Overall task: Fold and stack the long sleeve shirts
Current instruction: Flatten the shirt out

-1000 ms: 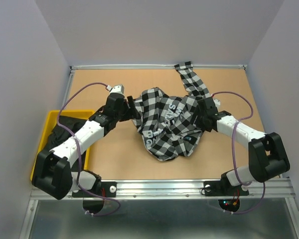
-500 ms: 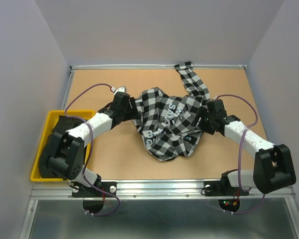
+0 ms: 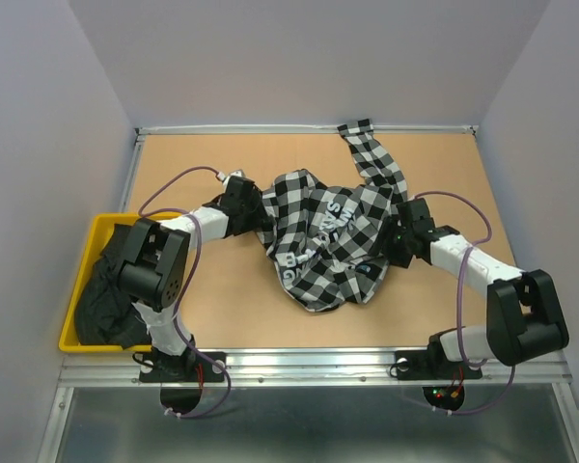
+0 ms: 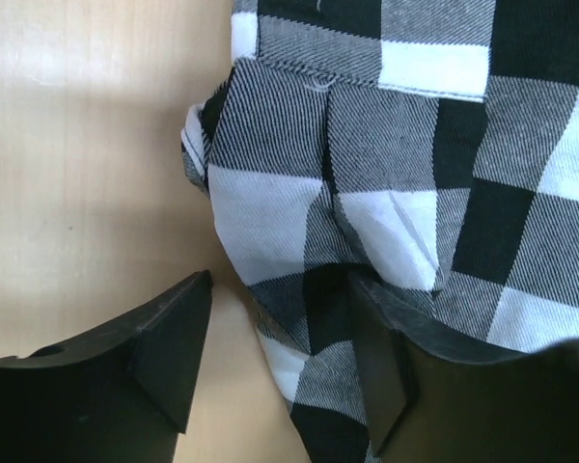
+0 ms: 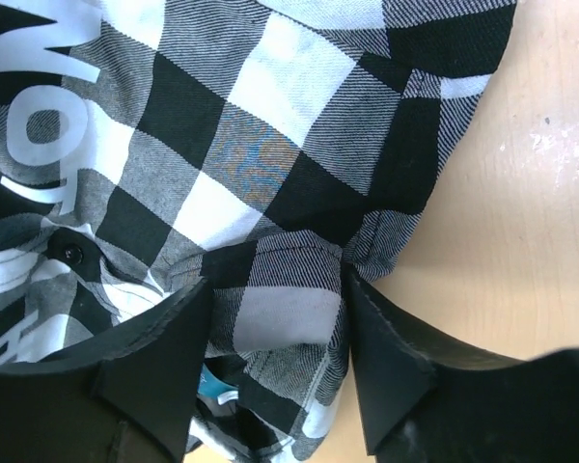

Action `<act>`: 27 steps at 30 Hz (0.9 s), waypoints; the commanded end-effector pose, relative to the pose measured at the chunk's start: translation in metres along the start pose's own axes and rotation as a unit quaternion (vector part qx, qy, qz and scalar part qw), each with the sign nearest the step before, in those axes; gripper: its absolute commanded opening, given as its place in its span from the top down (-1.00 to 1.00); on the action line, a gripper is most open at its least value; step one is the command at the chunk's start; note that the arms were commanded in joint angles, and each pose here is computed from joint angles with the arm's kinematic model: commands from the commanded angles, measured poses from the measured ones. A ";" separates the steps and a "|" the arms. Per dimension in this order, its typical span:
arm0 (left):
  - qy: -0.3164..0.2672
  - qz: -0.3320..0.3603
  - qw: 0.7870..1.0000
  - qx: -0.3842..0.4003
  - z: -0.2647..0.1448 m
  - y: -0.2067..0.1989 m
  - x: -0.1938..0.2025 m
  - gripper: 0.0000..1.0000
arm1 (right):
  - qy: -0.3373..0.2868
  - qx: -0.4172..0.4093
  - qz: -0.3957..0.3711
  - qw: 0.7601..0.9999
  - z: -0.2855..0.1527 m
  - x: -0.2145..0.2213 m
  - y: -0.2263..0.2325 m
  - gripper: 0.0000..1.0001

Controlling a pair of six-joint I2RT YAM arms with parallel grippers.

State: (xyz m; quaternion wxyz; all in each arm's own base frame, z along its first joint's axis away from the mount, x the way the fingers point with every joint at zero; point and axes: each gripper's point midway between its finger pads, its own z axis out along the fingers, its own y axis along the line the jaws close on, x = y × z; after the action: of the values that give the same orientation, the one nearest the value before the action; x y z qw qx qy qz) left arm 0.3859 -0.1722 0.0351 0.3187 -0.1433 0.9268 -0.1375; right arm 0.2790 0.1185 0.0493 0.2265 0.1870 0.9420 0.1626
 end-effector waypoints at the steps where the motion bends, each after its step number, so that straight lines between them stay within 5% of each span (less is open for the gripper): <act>1: -0.021 -0.019 0.999 0.030 0.004 -0.021 -0.021 -0.33 | -0.005 -0.011 0.003 1.000 0.005 -0.003 0.005 -0.18; 7: -0.014 -0.025 0.999 0.024 0.016 -0.016 -0.013 -0.07 | -0.028 0.015 -0.009 0.999 0.010 -0.015 -0.002 0.51; 12: -0.009 -0.032 0.999 0.007 0.022 -0.003 -0.006 0.43 | -0.078 0.066 -0.026 0.994 0.013 -0.048 -0.011 0.98; 17: -0.027 -0.045 0.999 -0.007 0.013 0.013 -0.013 1.00 | -0.104 0.098 -0.020 0.990 0.017 -0.075 -0.018 0.99; 24: -0.100 -0.042 0.994 -0.032 -0.036 0.031 -0.052 1.00 | -0.135 0.111 0.002 0.985 0.016 -0.120 -0.024 0.99; 27: -0.124 -0.029 0.991 -0.034 -0.052 0.032 -0.062 1.00 | -0.138 0.113 -0.016 0.984 0.016 -0.129 -0.023 0.54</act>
State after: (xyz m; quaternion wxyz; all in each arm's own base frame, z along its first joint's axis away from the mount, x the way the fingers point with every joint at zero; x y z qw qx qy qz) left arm 0.3903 -0.1264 0.0583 0.3648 -0.2042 0.9011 -0.1151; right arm 0.3538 0.0559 0.0457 0.2807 0.2284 0.9316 0.0351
